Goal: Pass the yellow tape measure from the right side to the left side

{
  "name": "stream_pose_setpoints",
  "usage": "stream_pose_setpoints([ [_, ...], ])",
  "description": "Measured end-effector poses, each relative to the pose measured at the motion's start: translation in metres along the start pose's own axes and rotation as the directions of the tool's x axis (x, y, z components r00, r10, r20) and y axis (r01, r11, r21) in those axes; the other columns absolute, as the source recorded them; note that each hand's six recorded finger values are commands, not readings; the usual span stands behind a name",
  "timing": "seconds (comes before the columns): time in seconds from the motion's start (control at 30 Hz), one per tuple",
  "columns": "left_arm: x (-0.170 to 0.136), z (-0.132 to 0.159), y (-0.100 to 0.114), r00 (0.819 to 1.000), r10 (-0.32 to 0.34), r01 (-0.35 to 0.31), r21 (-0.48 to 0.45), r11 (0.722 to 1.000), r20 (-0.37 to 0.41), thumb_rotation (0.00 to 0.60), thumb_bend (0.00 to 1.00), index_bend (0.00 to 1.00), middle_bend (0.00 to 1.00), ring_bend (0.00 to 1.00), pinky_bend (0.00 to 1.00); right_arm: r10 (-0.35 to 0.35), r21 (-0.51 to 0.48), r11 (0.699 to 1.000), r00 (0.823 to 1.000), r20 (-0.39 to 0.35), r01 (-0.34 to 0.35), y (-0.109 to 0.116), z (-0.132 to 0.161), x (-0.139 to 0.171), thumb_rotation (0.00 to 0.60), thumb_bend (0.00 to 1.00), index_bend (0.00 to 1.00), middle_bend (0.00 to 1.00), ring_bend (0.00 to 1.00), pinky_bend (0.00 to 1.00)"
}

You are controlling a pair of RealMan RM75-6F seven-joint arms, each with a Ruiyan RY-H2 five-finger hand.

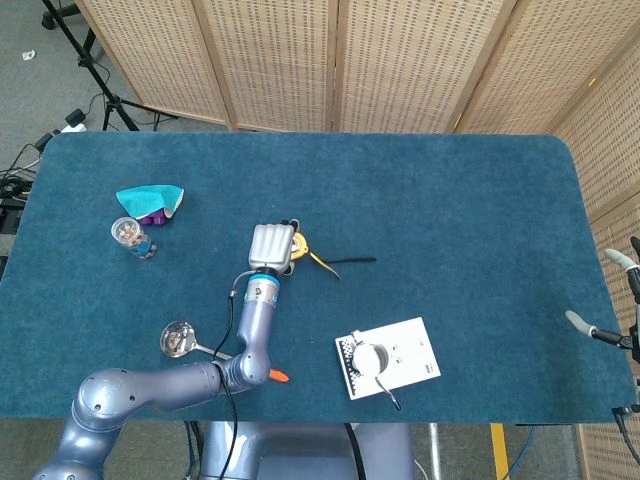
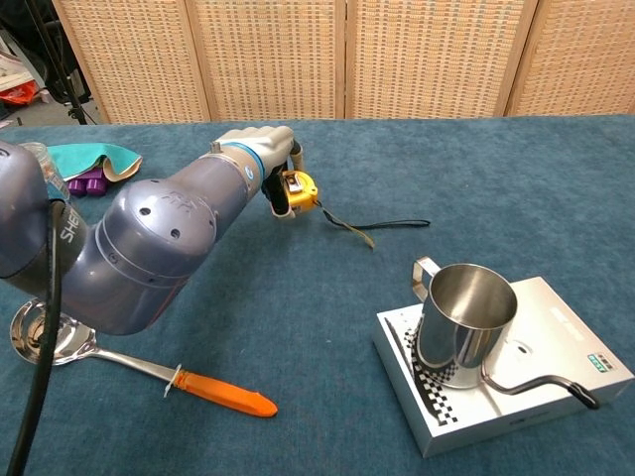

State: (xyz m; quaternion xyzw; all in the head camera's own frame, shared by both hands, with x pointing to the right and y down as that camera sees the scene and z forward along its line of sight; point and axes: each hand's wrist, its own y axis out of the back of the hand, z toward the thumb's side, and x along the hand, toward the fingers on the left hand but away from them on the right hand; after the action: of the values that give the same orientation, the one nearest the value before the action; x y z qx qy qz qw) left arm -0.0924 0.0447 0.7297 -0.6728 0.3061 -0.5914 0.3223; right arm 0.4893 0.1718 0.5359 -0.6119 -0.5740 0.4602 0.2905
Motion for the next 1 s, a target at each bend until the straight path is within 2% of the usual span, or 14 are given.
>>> stream_pose_setpoints([
  [0.17, 0.0, -0.008, 0.012, 1.0, 0.022, -0.022, 0.003, 1.0, 0.003, 0.6, 0.43, 0.78, 0.43, 0.46, 0.44, 0.008, 0.006, 1.0, 1.0, 0.002, -0.008, -0.001, 0.001, 0.0, 0.6, 0.13, 0.17, 0.0, 0.0, 0.03],
  [0.3, 0.001, -0.023, 0.032, 0.999, 0.053, -0.053, 0.001, 0.999, -0.002, 0.6, 0.43, 0.78, 0.43, 0.46, 0.44, 0.016, 0.018, 1.0, 1.0, 0.0, -0.016, -0.004, 0.002, -0.001, 0.6, 0.14, 0.17, 0.0, 0.0, 0.03],
  [0.6, 0.0, -0.07, 0.091, 0.991, 0.128, -0.128, -0.009, 0.992, -0.026, 0.6, 0.44, 0.78, 0.43, 0.46, 0.44, 0.037, 0.047, 0.998, 0.999, -0.001, -0.037, -0.011, 0.007, -0.001, 0.6, 0.14, 0.17, 0.0, 0.0, 0.03],
  [0.83, -0.002, -0.122, 0.144, 0.975, 0.212, -0.209, 0.04, 0.977, -0.067, 0.6, 0.43, 0.78, 0.43, 0.46, 0.44, 0.057, 0.073, 0.996, 0.998, -0.005, -0.056, -0.019, 0.013, -0.001, 0.6, 0.14, 0.17, 0.0, 0.0, 0.03],
  [1.0, -0.007, -0.149, 0.169, 0.964, 0.249, -0.246, 0.043, 0.968, -0.092, 0.6, 0.43, 0.78, 0.43, 0.46, 0.44, 0.062, 0.084, 0.995, 0.998, -0.009, -0.061, -0.021, 0.015, 0.0, 0.6, 0.14, 0.17, 0.0, 0.0, 0.03],
])
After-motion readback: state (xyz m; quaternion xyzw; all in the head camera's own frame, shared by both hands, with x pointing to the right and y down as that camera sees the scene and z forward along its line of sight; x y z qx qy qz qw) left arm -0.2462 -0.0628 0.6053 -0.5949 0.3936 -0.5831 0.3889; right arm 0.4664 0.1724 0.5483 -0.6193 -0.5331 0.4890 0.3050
